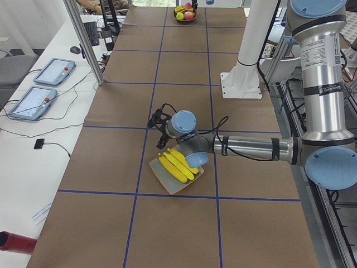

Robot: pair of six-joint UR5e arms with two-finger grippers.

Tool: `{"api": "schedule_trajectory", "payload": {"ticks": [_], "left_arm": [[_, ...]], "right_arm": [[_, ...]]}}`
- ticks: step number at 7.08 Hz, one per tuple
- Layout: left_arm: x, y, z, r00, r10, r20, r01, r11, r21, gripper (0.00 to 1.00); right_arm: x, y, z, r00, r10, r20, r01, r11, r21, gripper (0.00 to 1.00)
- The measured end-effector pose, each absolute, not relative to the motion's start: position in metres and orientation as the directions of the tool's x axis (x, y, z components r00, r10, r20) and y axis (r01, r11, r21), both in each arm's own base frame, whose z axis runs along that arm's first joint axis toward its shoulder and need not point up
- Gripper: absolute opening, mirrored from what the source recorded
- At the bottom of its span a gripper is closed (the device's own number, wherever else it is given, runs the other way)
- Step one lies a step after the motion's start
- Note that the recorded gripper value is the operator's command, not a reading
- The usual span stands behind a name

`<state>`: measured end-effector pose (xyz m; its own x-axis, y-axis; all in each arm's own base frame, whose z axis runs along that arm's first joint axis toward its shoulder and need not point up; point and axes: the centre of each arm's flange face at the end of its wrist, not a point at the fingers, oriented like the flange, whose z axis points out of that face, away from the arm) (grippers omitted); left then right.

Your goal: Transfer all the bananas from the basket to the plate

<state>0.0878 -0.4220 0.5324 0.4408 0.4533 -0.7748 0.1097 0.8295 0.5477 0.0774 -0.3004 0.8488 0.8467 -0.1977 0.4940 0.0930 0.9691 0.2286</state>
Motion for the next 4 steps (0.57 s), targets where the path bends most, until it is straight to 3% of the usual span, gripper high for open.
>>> {"api": "schedule_trajectory", "payload": {"ticks": [4], "left_arm": [[0.0878, -0.4220, 0.5318, 0.440, 0.453, -0.775, 0.110, 0.829, 0.548, 1.00]], "right_arm": [[0.0767, -0.2948, 0.8599, 0.858, -0.233, 0.457, 0.139, 0.963, 0.230, 0.70]]}}
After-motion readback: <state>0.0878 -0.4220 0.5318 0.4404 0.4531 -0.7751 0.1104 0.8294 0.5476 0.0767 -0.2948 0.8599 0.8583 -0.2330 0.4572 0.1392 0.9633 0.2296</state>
